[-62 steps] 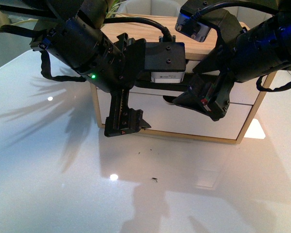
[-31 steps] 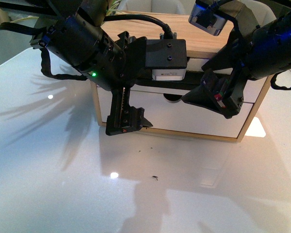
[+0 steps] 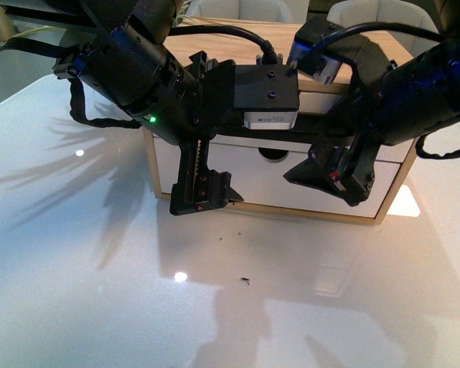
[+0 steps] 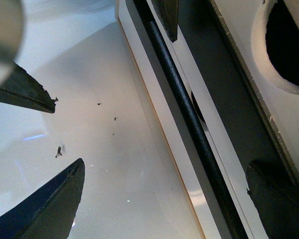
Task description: Pull drawer
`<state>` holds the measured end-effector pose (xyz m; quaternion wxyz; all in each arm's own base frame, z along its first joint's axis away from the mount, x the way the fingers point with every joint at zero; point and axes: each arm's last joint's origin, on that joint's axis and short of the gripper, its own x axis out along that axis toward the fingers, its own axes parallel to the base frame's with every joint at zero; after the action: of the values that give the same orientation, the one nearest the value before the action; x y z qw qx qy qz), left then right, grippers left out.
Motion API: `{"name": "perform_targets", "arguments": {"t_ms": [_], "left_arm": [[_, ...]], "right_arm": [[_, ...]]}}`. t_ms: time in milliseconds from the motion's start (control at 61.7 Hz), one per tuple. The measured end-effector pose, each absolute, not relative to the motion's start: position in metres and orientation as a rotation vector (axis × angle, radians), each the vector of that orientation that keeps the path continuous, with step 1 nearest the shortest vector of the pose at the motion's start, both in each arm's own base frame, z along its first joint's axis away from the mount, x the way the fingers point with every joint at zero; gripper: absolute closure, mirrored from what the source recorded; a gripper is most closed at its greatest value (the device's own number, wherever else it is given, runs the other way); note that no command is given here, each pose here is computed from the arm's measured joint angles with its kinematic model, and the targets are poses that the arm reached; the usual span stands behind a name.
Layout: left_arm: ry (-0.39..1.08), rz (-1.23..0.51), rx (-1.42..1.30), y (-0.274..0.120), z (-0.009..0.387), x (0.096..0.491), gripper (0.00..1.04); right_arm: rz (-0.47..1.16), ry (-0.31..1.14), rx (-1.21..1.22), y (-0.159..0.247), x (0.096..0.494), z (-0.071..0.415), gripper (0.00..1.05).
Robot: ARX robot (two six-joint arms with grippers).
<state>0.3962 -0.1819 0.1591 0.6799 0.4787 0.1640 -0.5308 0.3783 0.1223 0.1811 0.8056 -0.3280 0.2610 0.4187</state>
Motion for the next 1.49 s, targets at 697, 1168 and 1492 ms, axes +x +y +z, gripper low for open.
{"name": "perform_targets", "arguments": {"t_ms": [697,1168,1492], "left_arm": [[0.426,-1.346,1.147,-0.171,0.163,0.351,0.07],[0.328,-1.326,1.018,-0.155,0.165,0.294,0.07],[0.069,-0.994,0.758,-0.123,0.215,0.246,0.07]], "right_arm": [[1.109,0.643,-0.731,0.12,0.328,0.182,0.09],[1.123,0.521,-0.595,0.114,0.265,0.186,0.09],[0.86,0.295,-0.39,0.075,0.212,0.22,0.09]]}}
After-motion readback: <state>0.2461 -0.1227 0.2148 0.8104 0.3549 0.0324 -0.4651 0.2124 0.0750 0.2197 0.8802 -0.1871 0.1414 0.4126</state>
